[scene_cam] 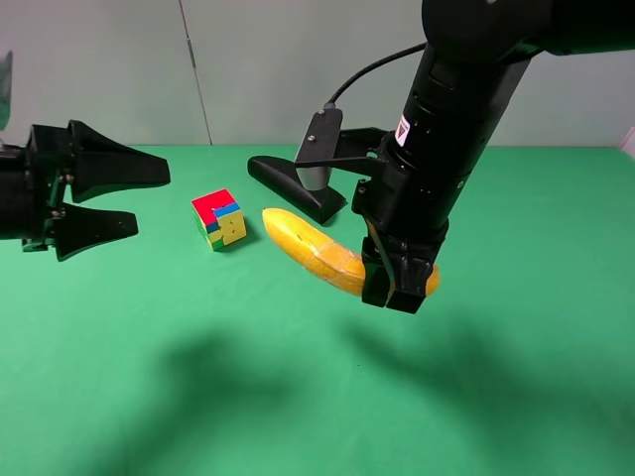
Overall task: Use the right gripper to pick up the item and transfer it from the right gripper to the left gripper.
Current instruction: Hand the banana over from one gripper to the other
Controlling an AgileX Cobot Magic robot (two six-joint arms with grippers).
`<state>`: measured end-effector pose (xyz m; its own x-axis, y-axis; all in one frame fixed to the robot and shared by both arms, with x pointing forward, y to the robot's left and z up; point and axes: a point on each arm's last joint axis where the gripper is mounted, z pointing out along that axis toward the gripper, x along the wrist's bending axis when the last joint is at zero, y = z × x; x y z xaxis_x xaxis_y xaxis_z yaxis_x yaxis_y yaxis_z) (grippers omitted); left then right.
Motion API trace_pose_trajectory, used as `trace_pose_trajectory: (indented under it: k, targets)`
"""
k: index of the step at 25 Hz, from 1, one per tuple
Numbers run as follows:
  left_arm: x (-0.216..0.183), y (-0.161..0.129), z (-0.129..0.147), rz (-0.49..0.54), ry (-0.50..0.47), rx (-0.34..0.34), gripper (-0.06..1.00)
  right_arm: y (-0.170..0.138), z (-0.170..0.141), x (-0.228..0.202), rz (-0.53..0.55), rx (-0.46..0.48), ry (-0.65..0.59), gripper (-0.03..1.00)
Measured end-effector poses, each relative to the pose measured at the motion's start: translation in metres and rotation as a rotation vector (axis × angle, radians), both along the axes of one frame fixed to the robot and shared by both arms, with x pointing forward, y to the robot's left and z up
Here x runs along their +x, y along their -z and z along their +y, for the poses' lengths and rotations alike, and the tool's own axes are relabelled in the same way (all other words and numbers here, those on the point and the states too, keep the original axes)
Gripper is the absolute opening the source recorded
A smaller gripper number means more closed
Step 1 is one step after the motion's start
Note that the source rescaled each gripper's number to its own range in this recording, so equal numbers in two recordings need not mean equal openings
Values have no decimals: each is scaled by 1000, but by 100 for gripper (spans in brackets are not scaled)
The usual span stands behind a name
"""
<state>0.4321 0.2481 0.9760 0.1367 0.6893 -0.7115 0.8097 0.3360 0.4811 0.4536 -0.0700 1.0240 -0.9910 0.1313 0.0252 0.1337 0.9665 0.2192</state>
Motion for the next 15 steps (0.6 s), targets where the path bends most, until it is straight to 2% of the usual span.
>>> trace_pose_trajectory:
  k: [4, 9, 15]
  targets:
    - [9, 12, -10, 25, 16, -37, 88, 0, 0, 0, 0, 0, 0, 1]
    - [20, 22, -42, 49, 133, 0, 88, 0, 0, 0, -1, 1, 0, 1]
    - [36, 20, -71, 61, 210, -16, 88, 0, 0, 0, -1, 1, 0, 1]
